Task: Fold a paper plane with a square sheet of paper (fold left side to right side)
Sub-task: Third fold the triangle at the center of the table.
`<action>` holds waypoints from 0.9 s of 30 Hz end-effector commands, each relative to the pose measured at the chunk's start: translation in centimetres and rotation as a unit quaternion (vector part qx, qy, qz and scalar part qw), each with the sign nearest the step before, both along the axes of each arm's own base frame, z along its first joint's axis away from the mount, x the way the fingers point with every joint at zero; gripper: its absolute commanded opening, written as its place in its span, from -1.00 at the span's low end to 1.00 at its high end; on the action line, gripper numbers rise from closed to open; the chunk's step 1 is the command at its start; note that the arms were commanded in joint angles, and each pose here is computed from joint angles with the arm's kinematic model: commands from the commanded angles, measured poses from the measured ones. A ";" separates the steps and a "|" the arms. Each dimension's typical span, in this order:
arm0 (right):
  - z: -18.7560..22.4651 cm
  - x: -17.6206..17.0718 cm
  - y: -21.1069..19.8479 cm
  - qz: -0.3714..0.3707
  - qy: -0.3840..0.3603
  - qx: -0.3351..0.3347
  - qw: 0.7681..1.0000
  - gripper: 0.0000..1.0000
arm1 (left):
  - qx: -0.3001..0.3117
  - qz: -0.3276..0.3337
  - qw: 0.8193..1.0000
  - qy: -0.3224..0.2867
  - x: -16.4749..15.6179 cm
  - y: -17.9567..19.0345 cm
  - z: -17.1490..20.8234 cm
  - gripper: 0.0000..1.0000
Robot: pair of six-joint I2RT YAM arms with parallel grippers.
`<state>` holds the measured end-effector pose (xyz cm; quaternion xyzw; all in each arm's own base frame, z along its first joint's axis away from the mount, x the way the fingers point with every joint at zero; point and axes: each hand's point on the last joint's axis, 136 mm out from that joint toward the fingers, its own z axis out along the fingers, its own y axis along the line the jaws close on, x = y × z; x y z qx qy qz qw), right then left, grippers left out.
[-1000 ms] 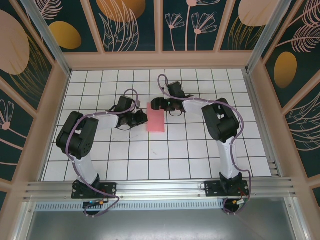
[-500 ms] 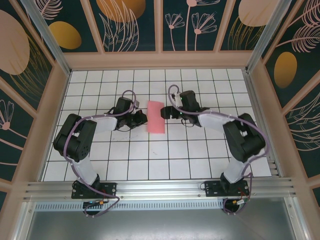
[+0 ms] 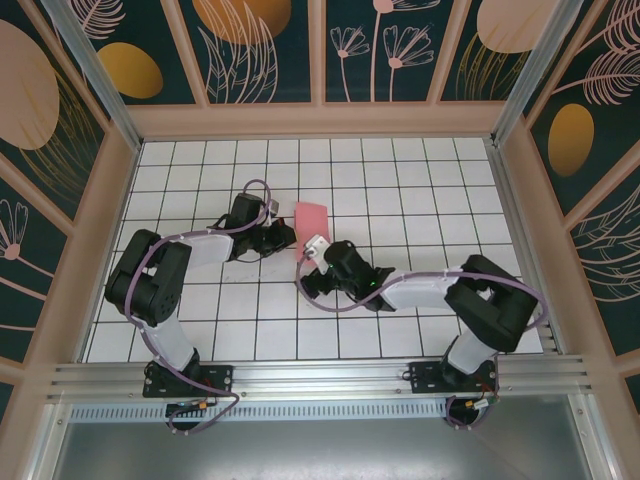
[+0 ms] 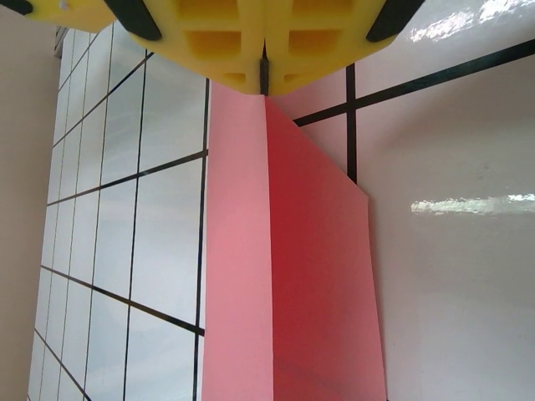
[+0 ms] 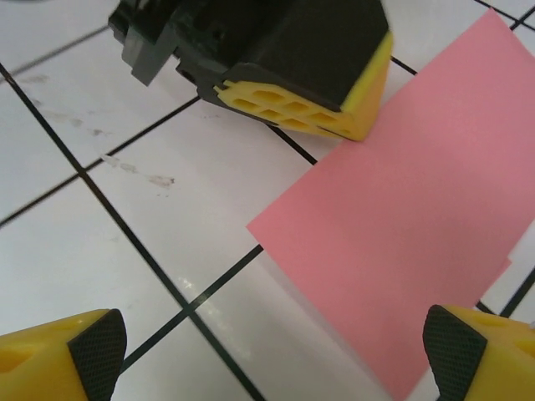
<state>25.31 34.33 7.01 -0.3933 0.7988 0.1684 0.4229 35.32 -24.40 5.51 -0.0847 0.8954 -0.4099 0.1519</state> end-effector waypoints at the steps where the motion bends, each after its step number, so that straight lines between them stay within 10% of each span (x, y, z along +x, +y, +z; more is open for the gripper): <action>1: 0.1 1.8 1.1 -0.005 -0.081 -0.059 0.995 0.90 | -0.015 -0.005 1.000 -0.010 -0.2 -0.3 1.1 -0.90; 11: -1.6 3.5 3.1 0.005 -0.127 -0.134 0.983 0.68 | -0.014 -0.009 1.000 -0.010 -0.2 -0.4 1.2 -0.90; 21: -0.8 3.9 2.6 0.002 -0.131 -0.132 0.982 -0.36 | -0.005 -0.013 1.000 -0.012 -0.2 -0.3 1.1 -0.87; 27: -1.3 3.1 2.4 0.027 -0.113 -0.141 0.983 -1.00 | 0.028 -0.024 0.999 -0.032 0.7 0.0 2.3 -0.45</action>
